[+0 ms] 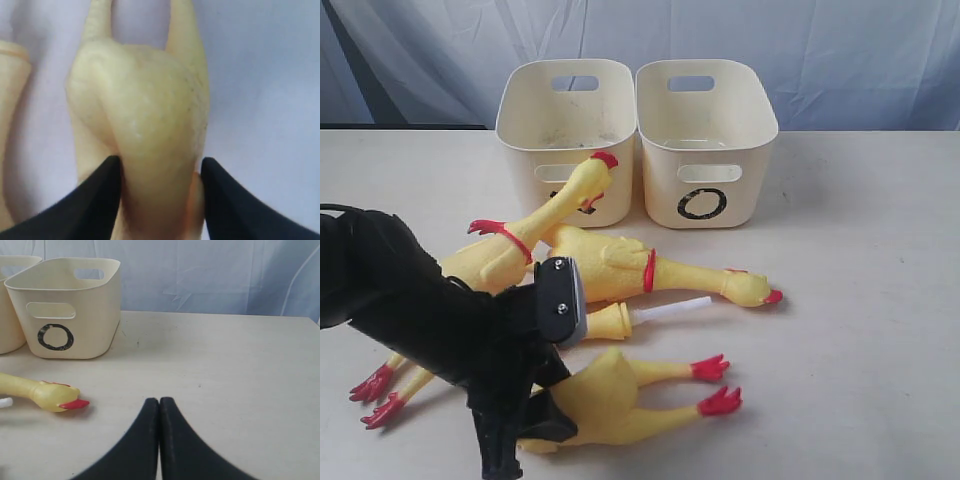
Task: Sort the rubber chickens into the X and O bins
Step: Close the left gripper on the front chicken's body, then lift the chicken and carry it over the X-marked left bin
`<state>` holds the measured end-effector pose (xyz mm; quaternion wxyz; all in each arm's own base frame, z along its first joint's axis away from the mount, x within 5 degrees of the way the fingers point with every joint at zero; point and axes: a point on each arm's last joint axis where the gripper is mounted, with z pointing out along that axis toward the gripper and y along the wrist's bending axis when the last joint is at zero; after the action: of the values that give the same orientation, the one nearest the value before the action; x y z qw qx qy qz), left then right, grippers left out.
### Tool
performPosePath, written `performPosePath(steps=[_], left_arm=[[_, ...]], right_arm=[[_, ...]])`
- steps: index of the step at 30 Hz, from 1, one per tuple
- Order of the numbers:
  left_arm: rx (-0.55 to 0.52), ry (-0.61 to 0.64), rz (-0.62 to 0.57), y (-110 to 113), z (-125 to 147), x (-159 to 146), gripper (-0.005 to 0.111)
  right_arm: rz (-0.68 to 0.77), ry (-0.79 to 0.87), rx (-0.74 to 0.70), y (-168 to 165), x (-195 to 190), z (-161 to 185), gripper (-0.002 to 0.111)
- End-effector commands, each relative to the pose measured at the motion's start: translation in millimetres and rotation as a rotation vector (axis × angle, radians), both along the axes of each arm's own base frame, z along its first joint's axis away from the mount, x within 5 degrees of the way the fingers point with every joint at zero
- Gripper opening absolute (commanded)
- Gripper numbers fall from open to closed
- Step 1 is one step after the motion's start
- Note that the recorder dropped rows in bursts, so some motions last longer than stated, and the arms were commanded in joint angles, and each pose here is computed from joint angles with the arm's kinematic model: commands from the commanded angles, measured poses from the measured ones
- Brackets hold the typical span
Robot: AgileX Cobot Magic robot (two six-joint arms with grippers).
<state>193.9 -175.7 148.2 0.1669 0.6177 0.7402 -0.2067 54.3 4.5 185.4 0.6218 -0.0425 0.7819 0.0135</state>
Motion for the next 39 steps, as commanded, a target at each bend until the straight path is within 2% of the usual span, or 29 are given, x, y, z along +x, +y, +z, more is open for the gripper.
performPosePath(steps=[1, 7, 10, 14, 17, 25, 33, 39], left_arm=[[-0.038, 0.139, -0.091, 1, 11, -22, 0.0], [-0.107, 0.046, -0.1, 2, 40, -25, 0.0], [-0.182, -0.046, -0.055, -2, 64, -19, 0.0], [-0.286, -0.212, 0.094, -8, 95, 1, 0.0], [-0.342, -0.366, 0.277, -7, 114, 22, 0.0], [-0.409, -0.539, 0.569, 1, 142, 51, 0.0], [-0.417, -0.697, 0.723, 7, 165, 72, 0.0], [-0.407, -0.725, 0.799, -1, 166, 96, 0.0]], right_arm=[[-0.005, -0.01, 0.0, 0, 0, 0, -0.001], [-0.005, -0.01, 0.0, 0, 0, 0, -0.001], [-0.005, -0.01, 0.0, 0, 0, 0, -0.001], [-0.005, -0.01, 0.0, 0, 0, 0, -0.001], [-0.005, -0.01, 0.0, 0, 0, 0, -0.001], [-0.005, -0.01, 0.0, 0, 0, 0, -0.001], [-0.005, -0.01, 0.0, 0, 0, 0, -0.001], [-0.005, -0.01, 0.0, 0, 0, 0, -0.001]])
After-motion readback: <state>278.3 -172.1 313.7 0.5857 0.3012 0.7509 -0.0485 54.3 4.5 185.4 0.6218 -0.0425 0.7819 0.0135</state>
